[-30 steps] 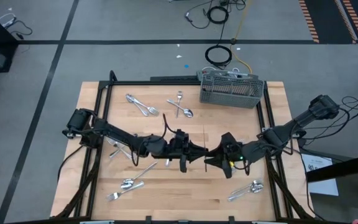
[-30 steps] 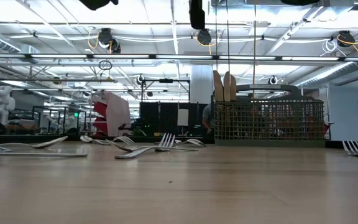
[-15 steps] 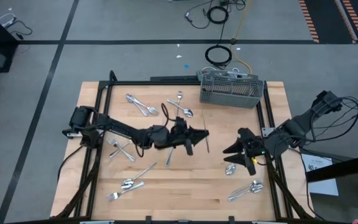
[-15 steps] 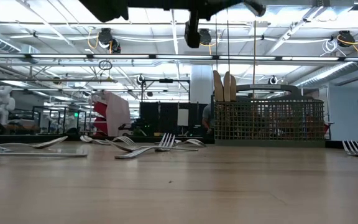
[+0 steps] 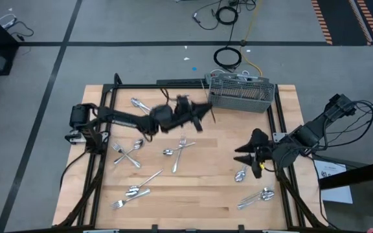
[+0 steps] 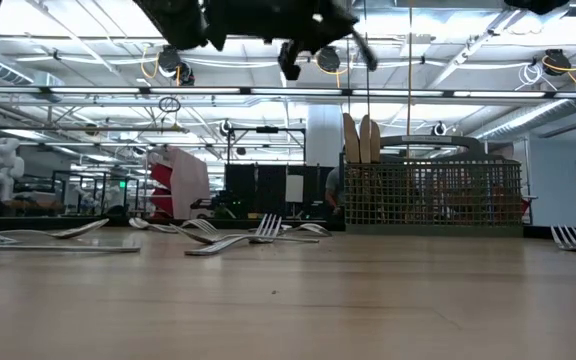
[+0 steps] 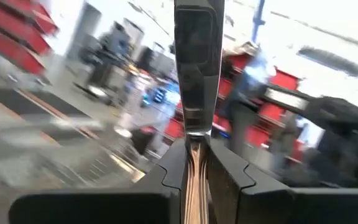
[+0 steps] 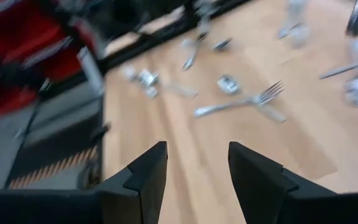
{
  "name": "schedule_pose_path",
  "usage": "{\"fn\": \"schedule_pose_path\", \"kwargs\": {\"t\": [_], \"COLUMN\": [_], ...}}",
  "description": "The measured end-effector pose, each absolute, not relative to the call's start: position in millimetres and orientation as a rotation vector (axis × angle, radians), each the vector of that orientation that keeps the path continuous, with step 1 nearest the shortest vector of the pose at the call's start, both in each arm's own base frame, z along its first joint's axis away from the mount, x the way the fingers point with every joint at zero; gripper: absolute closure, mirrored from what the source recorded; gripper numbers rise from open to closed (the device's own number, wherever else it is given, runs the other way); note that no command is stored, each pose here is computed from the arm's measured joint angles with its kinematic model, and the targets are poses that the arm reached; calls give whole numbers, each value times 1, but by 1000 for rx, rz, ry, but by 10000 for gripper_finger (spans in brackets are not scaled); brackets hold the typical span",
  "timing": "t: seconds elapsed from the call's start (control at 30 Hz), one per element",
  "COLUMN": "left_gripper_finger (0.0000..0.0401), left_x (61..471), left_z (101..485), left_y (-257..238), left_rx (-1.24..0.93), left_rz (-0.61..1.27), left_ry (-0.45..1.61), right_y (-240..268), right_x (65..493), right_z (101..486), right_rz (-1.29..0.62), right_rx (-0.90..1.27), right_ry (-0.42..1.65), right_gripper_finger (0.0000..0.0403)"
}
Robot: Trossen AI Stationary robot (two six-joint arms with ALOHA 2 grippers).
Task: Sort silverware
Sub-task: Put the silver knife into the silverware basket
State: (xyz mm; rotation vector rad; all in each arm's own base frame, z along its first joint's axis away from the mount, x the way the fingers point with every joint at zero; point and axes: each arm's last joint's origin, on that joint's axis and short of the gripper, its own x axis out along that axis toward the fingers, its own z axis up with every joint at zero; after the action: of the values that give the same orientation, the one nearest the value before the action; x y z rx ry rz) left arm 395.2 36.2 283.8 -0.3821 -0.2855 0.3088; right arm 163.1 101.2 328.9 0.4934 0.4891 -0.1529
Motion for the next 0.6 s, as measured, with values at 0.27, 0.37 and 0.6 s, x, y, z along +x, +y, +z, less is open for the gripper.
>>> {"fn": "schedule_pose_path", "kwargs": {"t": [0.27,0.37,0.6], "left_gripper_finger": [355,355,355], "left_x": [384,379,391], "left_z": [304,311,308], "left_y": [124,153,197], "left_rx": [-160,-84,-3], "left_rz": [382,421,326], "left_ry": [-270,-206,-193], "right_y": [93,89,83], "right_x": [173,178,194], "right_z": [326,325,317], "right_rz": [-476,-525,-614], "right_rx": [576,645,770], "right_ry": [278,252,211], "right_gripper_finger": [241,241,241]}}
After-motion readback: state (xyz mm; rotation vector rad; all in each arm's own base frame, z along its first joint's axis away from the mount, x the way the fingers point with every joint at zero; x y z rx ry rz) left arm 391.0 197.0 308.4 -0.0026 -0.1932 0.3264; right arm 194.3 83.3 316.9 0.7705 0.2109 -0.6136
